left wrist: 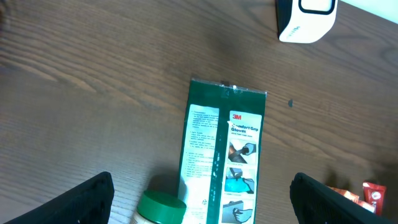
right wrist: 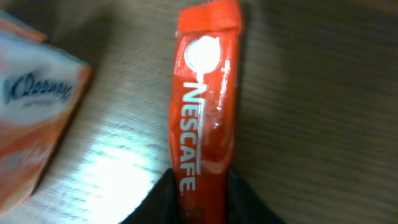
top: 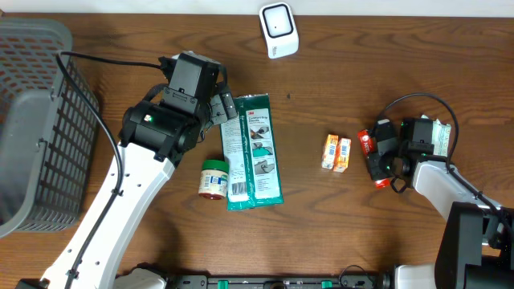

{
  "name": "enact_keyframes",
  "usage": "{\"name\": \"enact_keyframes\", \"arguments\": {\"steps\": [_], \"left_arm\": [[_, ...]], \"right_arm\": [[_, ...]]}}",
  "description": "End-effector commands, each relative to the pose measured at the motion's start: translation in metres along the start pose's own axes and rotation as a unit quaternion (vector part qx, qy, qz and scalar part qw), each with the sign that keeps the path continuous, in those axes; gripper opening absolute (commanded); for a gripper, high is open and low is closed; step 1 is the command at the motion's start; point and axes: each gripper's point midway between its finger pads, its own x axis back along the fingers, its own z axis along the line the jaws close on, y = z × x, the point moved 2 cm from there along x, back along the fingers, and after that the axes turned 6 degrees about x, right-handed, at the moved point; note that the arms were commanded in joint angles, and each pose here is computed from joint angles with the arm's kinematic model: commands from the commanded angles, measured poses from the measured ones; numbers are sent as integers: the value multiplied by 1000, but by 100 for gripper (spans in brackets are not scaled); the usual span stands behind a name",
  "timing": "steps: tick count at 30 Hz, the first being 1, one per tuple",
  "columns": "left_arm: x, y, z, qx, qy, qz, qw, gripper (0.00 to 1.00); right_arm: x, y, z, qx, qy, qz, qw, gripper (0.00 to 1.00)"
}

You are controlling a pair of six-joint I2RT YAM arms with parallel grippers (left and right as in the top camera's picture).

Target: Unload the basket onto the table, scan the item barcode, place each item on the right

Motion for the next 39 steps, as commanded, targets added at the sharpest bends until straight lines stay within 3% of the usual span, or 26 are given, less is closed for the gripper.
{"name": "enact_keyframes", "arguments": {"steps": [1,3,5,7,17,19,23,25,35,39], "left_arm": [[4,4,2,-2,2,-9,1000,91],[4,4,2,-2,2,-9,1000,91],[4,4,2,-2,2,-9,1000,91],[4,4,2,-2,2,-9,1000,91],[4,4,2,-2,2,-9,1000,91],[4,4,2,-2,2,-9,1000,91],[4,4,2,-2,2,-9,1000,91],[4,4,2,-2,2,-9,1000,91],[4,4,2,-2,2,-9,1000,91],[4,4,2,-2,2,-9,1000,91]], "right_arm": [[-3,-27,-22,-42,-85,62,994,12],[3,-31,-41,-65,-140,77,985,10],[7,-33,-54,-72,-179,80,978,14],[9,-31,-62,-71,-196,75,975,20],[21,-27,-103,-112,-246,32,962,22],[22,-29,-107,-120,-246,29,961,30],[21,-25,-106,-121,-238,18,964,68],[22,-22,-107,-120,-240,14,963,77],[70,24,-106,-127,-243,-61,960,91],[94,56,-81,-109,-169,-137,970,93]]}}
